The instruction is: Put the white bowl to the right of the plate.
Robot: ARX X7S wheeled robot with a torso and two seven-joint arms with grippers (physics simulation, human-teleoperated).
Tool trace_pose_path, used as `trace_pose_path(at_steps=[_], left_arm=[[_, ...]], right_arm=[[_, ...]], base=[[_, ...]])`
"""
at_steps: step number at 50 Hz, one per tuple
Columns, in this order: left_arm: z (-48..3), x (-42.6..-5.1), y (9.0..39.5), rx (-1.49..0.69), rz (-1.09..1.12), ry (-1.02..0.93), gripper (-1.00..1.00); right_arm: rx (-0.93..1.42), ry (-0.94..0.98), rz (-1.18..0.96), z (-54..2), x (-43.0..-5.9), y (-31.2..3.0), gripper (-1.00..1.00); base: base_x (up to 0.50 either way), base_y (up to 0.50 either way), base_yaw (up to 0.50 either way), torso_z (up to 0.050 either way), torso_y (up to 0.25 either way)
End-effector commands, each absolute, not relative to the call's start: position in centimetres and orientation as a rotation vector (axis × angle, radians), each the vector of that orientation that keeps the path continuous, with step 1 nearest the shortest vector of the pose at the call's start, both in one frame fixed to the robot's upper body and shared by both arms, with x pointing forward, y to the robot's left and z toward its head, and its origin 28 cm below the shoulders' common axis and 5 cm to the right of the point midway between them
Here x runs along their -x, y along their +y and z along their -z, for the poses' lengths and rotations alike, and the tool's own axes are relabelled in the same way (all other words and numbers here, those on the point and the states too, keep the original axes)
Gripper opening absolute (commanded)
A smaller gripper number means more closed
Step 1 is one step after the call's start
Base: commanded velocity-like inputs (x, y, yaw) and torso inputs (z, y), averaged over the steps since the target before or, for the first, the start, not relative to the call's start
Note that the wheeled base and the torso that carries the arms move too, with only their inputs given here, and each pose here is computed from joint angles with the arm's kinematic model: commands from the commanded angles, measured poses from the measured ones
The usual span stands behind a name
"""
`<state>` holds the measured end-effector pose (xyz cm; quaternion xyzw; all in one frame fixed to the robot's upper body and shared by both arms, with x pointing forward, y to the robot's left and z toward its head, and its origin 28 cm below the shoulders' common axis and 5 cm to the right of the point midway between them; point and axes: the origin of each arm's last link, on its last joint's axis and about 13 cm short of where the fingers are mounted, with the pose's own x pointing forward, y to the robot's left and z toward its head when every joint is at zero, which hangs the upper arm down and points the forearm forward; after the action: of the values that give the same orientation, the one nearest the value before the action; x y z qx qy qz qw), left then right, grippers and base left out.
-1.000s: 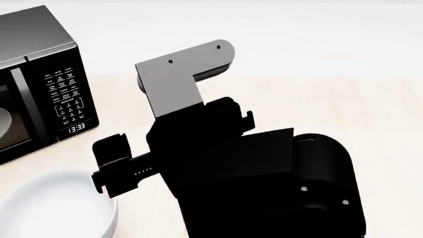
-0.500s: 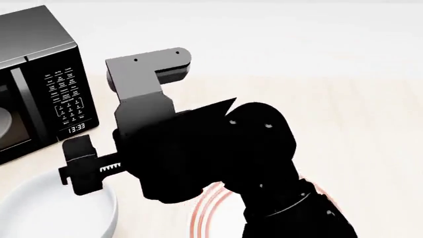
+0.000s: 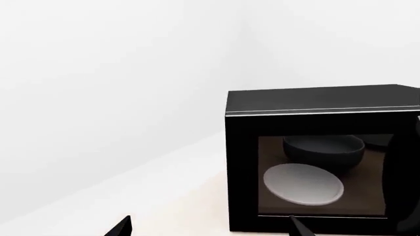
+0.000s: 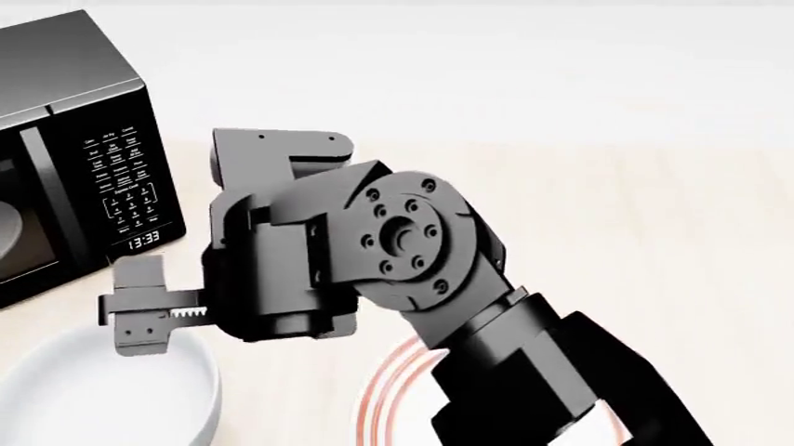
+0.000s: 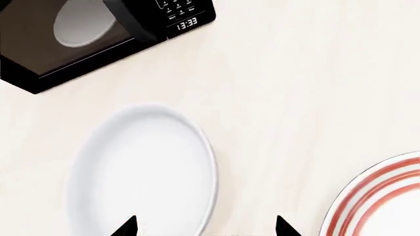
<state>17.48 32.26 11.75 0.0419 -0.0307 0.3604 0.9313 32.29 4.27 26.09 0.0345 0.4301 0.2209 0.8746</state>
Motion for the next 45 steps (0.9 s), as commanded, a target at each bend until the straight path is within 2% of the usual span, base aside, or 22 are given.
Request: trace_pose_path(at_steps=[1,24,45], left_arm=[[-11.7,-17.3,32.2,-0.087,-0.734,-0.069,1.0],[-12.3,-17.0,32.1,-0.086,-0.723,-0.079,1.0],[-12.4,-16.8,32.0,-0.083,-0.717,-0.084,1.0]], right_arm=[[-0.159,0.972,-0.346,-25.3,-33.2,5.1,1.0],[-0.249,1.047,-0.17,-22.9,-33.8,6.2,1.0],[-0.235,1.118,-0.227,-21.0,-33.3,6.0,1.0]], base=[[0.0,0.0,0.0,0.0,0.0],[0.0,0.0,0.0,0.0,0.0],[0.0,0.0,0.0,0.0,0.0]])
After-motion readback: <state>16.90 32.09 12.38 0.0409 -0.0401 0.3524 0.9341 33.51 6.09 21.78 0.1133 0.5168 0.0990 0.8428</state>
